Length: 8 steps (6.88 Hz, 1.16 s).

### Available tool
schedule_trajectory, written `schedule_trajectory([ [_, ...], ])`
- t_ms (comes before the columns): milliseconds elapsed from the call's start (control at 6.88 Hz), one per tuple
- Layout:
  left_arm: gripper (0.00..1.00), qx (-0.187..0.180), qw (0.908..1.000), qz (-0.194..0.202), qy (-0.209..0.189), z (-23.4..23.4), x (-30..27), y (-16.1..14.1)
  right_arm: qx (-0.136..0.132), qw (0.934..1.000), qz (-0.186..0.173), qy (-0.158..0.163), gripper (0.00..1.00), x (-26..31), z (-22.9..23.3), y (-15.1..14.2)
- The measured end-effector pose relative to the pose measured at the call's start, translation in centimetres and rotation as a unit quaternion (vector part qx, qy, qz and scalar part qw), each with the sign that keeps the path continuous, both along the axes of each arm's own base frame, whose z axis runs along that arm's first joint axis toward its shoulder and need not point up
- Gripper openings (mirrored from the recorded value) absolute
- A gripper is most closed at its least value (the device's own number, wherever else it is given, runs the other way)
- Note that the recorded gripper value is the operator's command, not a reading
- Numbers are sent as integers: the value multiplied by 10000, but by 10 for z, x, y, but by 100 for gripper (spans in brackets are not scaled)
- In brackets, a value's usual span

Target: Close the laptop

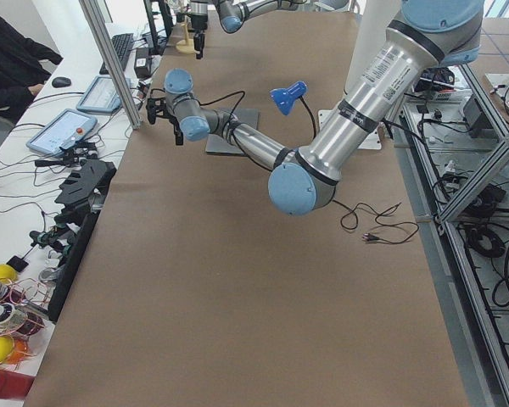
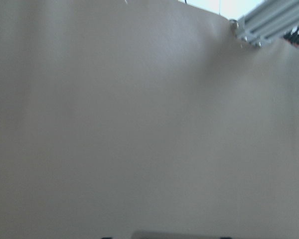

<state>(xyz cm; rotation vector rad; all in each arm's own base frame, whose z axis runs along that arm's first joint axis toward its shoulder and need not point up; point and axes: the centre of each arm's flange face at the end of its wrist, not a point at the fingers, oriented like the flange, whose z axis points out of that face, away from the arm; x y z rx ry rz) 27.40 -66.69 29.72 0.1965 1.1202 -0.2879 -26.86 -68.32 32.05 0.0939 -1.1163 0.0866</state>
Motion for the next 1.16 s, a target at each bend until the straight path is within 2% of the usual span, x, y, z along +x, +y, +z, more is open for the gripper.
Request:
schedule_trajectory([
  [145, 98, 139, 9994, -35, -326, 15, -48, 8, 28, 9997, 108, 207, 100, 31, 34, 5],
  [291, 98, 271, 9968, 93, -746, 26, -89, 28, 148, 9985, 119, 523, 100, 63, 73, 8],
  [436, 98, 267, 9930, 242, -1127, 50, -128, 57, 316, 9952, -37, 922, 100, 101, 113, 11],
  [582, 98, 49, 9905, 262, -1350, 85, -163, 83, 430, 9905, -293, 1269, 100, 142, 147, 20],
  [727, 98, -146, 9878, 290, -1522, 123, -190, 102, 478, 9858, -533, 1518, 100, 180, 172, 39],
  [873, 98, -154, 9839, 415, -1733, 162, -219, 116, 459, 9814, -744, 1711, 100, 218, 194, 64],
  [1164, 98, -64, 9757, 724, -2065, 232, -278, 143, 252, 9764, -1090, 1846, 100, 294, 244, 121],
])
